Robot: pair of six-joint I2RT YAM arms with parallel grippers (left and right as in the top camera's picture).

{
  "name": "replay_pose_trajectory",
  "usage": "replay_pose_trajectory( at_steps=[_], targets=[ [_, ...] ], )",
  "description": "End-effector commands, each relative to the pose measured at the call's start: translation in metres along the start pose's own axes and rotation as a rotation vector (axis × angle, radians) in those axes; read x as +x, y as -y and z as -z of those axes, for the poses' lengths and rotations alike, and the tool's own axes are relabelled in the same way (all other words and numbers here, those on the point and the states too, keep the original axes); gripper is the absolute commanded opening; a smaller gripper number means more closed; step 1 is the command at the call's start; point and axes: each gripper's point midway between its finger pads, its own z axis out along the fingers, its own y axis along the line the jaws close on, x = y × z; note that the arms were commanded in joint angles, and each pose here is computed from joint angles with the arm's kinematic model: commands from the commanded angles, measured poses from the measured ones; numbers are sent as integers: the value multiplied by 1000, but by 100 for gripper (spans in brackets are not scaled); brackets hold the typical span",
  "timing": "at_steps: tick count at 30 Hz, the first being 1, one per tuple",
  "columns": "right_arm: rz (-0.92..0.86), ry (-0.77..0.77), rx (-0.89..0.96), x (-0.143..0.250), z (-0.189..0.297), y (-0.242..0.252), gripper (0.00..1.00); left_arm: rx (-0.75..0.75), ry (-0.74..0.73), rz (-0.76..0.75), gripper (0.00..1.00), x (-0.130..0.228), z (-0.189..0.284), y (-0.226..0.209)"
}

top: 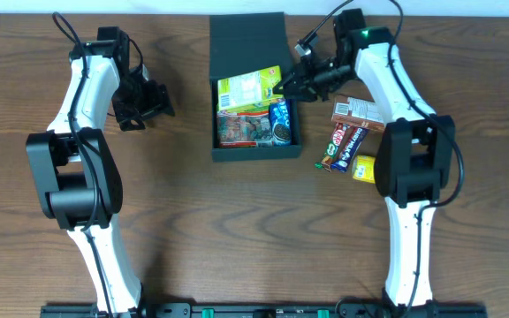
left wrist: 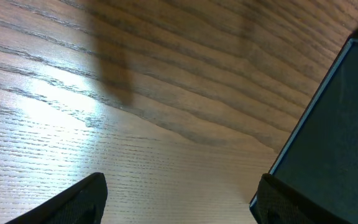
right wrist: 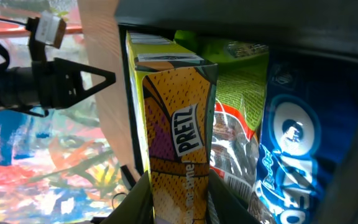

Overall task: Pack container
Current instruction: 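Carry the Pretzel box left and lower it into the black box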

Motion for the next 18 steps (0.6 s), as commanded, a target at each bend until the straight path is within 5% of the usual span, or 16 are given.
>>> replay_pose_trajectory(
  at_steps=[1,10,15,18],
  targets=[
    [-10,-19,-19,4,-8,-9,21,1,-5,-10,79,1,-1,-2],
    [-37,-10,54,4,-16,-2,25,5,-6,-10,79,1,-1,-1],
    [-43,15,137,-1,-17,11,71,5,-7,-13,79,1,-1,-1],
    [-36,34,155,-5,-14,15,86,6,-7,-13,79,1,-1,-1]
  ],
)
